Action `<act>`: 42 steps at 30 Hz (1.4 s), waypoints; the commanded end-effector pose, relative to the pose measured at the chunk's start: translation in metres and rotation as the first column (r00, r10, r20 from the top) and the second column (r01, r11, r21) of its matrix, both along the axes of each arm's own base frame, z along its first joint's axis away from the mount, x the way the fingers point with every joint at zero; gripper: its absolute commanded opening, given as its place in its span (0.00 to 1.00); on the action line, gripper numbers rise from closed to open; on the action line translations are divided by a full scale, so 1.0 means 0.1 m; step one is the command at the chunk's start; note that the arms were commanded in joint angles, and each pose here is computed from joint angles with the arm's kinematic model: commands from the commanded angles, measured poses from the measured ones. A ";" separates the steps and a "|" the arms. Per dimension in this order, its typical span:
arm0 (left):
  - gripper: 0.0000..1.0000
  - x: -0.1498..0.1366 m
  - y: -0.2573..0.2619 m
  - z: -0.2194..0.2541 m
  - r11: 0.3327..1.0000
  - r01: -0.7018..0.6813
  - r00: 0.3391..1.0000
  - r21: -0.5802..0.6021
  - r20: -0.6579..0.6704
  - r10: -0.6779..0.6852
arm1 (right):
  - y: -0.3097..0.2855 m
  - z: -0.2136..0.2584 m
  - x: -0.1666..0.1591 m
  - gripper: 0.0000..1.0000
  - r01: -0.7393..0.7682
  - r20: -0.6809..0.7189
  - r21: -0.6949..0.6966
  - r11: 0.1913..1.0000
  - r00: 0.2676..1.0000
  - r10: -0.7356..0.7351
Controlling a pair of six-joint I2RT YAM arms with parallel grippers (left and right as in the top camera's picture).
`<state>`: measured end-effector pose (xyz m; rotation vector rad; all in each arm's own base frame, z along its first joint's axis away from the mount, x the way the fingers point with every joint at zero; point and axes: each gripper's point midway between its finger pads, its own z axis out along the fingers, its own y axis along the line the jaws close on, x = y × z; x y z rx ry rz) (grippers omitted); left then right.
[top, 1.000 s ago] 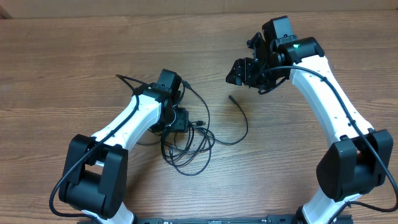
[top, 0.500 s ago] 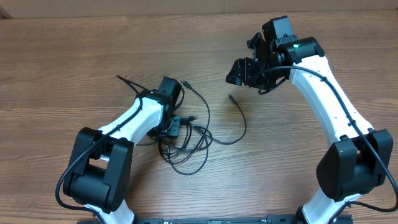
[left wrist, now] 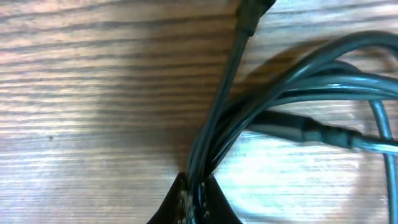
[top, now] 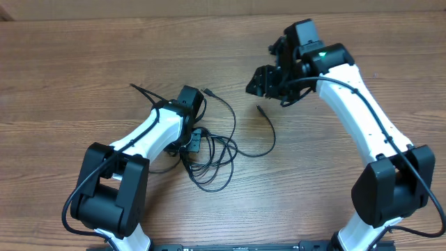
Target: Untangle cables
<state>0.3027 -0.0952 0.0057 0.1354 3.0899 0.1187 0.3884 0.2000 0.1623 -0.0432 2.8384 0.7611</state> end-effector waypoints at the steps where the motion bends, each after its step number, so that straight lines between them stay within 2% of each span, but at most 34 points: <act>1: 0.04 0.32 -0.14 0.41 0.993 -0.052 0.994 -0.103 0.093 0.061 | 0.12 0.11 -0.09 0.66 -0.013 0.018 0.010 1.000 1.000 0.013; 7: 0.04 0.54 -0.32 0.72 0.952 -0.069 0.988 -0.299 0.113 0.107 | 0.26 0.12 -0.17 0.62 -0.009 -0.016 0.033 0.999 1.000 0.009; 12: 0.04 0.61 -0.28 0.76 0.936 -0.050 0.987 -0.347 0.126 0.099 | 0.28 0.09 -0.18 0.57 -0.054 0.005 0.020 0.998 0.999 0.054; 15: 0.04 0.69 -0.30 0.88 0.919 -0.024 0.985 -0.392 0.147 0.089 | 0.31 0.08 -0.20 0.51 -0.163 0.054 0.010 0.987 0.985 0.162; 20: 0.04 0.85 -0.42 1.24 0.862 0.043 0.977 -0.506 0.200 0.069 | 0.33 0.07 -0.21 0.51 -0.358 0.165 -0.051 0.932 0.918 0.361; 25: 0.04 0.92 -0.47 1.38 0.844 0.064 0.972 -0.533 0.225 0.068 | 0.32 -0.03 -0.24 0.51 -0.441 0.195 -0.088 0.893 0.872 0.449; 29: 0.04 0.91 -0.47 1.37 0.844 0.062 0.973 -0.532 0.221 0.068 | 0.33 -0.18 -0.22 0.52 -0.457 0.210 -0.094 0.884 0.859 0.467; 35: 0.04 0.87 -0.47 1.36 0.845 0.052 0.977 -0.532 0.203 0.067 | 0.42 -0.40 -0.18 0.61 -0.475 0.255 -0.095 0.875 0.838 0.483; 42: 0.04 0.78 -0.59 1.28 0.847 0.021 0.985 -0.531 0.156 0.073 | 0.59 -0.62 -0.19 0.61 -0.507 0.254 -0.107 0.856 0.818 0.516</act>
